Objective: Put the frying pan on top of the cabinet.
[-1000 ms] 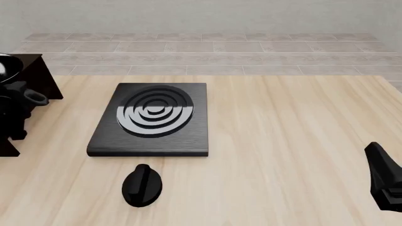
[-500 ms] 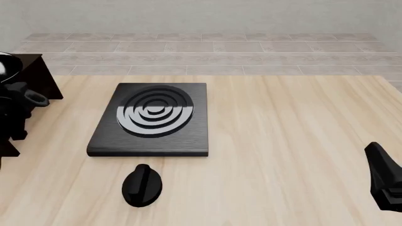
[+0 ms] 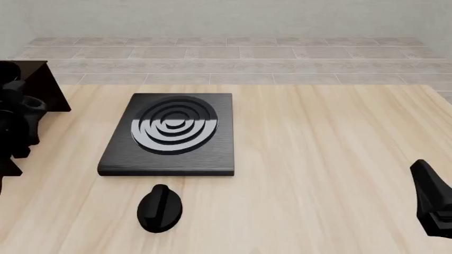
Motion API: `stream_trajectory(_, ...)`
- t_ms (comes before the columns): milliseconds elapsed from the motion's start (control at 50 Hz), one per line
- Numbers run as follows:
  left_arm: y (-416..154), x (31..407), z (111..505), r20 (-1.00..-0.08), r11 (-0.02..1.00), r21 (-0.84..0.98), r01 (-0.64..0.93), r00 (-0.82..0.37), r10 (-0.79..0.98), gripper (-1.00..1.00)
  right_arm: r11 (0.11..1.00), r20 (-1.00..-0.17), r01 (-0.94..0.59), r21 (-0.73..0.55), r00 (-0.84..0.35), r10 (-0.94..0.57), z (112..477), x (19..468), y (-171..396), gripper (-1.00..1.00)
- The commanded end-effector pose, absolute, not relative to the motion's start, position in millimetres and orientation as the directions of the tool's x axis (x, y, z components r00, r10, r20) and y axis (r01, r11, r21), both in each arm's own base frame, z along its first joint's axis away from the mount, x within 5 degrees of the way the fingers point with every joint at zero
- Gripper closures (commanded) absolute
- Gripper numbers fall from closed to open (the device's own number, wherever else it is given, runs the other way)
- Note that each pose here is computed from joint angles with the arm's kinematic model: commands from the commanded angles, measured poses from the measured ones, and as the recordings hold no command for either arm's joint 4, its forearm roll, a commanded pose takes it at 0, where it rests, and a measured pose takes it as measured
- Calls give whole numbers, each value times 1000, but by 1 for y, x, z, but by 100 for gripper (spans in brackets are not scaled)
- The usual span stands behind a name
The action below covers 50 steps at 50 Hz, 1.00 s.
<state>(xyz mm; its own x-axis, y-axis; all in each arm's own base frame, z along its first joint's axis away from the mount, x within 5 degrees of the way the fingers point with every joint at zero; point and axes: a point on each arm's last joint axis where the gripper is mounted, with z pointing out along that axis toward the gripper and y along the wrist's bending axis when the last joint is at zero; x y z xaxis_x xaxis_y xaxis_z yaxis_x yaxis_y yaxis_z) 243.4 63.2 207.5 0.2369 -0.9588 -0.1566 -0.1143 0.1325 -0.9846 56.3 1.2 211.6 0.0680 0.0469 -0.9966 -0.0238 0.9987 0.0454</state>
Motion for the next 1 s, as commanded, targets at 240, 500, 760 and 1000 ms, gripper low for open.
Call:
stream_trajectory(240,64,231,218,-162,146,-986,-79,260,-952,-100,999,-997,-24,43,67,44,211,56,1,-100)
stream_trajectory(500,62,220,235,-181,175,-984,-46,268,-946,-100,999,-997,-26,39,66,41,211,56,1,-100)
stream_trajectory(760,52,204,247,-188,180,-982,-54,240,-952,-100,999,-997,-24,43,66,45,211,56,1,-100)
stream_trajectory(1000,51,190,243,-208,189,-977,-100,244,-947,-100,999,-997,-24,44,68,46,212,56,1,-100)
